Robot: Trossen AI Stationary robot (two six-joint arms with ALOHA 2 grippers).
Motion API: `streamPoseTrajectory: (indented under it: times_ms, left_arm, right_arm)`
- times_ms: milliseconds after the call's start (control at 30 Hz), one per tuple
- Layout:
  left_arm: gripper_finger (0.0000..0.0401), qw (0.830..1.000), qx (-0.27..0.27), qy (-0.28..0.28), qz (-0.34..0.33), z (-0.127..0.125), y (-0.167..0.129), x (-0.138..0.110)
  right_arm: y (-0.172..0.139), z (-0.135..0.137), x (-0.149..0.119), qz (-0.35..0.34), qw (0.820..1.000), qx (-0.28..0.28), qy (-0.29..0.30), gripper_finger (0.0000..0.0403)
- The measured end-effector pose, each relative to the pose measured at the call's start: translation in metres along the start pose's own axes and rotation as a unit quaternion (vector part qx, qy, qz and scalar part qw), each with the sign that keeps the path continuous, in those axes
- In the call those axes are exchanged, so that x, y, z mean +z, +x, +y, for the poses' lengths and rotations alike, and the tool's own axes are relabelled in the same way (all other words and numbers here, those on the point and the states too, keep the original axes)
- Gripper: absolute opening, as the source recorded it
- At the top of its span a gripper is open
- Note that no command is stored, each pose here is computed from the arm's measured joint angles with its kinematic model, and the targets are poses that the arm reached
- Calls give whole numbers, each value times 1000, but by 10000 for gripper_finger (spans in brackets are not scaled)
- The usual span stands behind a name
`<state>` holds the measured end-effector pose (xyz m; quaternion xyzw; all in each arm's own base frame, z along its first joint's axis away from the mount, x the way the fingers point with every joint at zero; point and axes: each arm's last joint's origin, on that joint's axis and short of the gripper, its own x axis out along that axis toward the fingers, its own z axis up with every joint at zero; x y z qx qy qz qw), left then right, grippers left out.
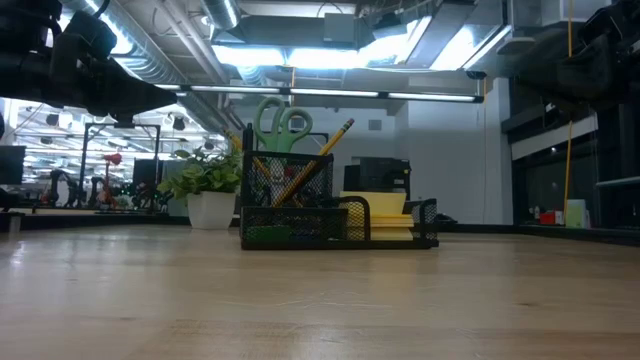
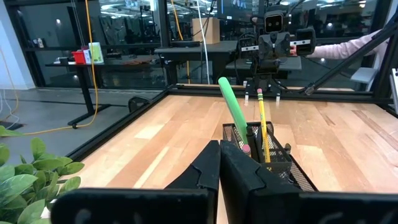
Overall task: Pick and place office supplies into organizer
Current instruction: Return to Home Position
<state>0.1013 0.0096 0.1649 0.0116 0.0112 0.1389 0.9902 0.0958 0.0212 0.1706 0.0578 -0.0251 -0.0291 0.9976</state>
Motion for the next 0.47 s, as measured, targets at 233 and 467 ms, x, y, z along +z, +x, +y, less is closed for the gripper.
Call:
streamPoseTrajectory:
  times_ms: [233, 467]
  left_arm:
    - [7, 1000, 0, 0, 0, 0, 0, 0]
    - [5, 1000, 0, 0, 0, 0, 0, 0]
  right_arm:
    - [0, 0, 0, 0, 1000, 0, 2, 30]
    - [0, 0, 0, 0, 1000, 0, 1, 30]
